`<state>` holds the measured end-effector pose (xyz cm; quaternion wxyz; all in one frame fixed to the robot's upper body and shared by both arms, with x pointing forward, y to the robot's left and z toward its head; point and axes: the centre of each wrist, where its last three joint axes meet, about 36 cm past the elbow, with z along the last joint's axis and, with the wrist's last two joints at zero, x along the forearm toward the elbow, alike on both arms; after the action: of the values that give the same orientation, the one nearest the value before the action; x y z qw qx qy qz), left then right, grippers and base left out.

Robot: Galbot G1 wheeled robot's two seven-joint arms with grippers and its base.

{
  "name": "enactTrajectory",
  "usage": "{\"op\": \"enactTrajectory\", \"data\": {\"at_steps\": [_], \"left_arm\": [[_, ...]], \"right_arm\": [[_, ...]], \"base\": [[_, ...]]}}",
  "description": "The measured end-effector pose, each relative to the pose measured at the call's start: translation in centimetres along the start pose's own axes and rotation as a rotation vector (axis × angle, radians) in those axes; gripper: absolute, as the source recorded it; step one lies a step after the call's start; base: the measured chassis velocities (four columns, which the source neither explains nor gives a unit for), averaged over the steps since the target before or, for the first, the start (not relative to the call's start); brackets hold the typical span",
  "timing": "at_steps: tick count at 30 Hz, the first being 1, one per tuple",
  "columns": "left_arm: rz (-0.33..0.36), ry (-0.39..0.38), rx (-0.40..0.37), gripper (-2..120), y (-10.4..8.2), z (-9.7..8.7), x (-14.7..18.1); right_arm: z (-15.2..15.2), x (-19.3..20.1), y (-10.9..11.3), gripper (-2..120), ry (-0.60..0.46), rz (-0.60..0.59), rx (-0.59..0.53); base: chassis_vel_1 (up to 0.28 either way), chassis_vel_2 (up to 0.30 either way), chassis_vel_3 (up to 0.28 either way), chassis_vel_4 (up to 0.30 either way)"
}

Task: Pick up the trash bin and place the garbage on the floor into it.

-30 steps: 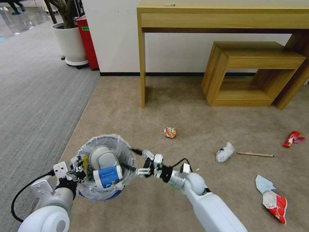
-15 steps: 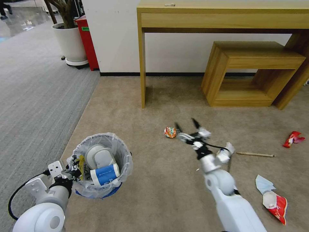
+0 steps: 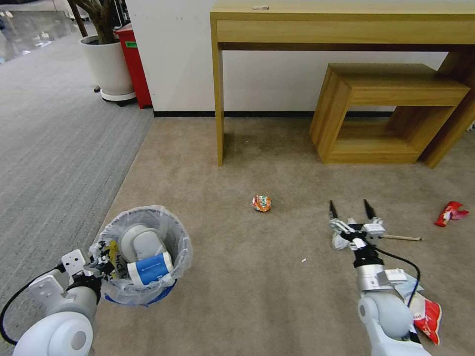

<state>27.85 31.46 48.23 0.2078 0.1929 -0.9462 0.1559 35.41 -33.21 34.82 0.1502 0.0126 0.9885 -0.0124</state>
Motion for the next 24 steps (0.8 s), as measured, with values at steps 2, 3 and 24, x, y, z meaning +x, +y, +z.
{"op": "enactTrajectory", "data": {"at_steps": [2, 3, 24], "left_arm": [[-0.019, -0.024, -0.001, 1, 0.2, 0.0, 0.0], [-0.019, -0.024, -0.001, 1, 0.2, 0.0, 0.0], [-0.042, -0.056, -0.054, 1, 0.3, 1.0, -0.4]], "right_arm": [[-0.1, 0.5, -0.6, 100, -0.002, 0.017, 0.017], [-0.1, 0.5, -0.6, 100, -0.002, 0.017, 0.017], [0.3, 0.9, -0.8, 100, -0.028, 0.015, 0.018]], "base": [[0.000, 0.000, 0.000, 0.000], [0.000, 0.000, 0.000, 0.000], [0.000, 0.000, 0.000, 0.000]]}}
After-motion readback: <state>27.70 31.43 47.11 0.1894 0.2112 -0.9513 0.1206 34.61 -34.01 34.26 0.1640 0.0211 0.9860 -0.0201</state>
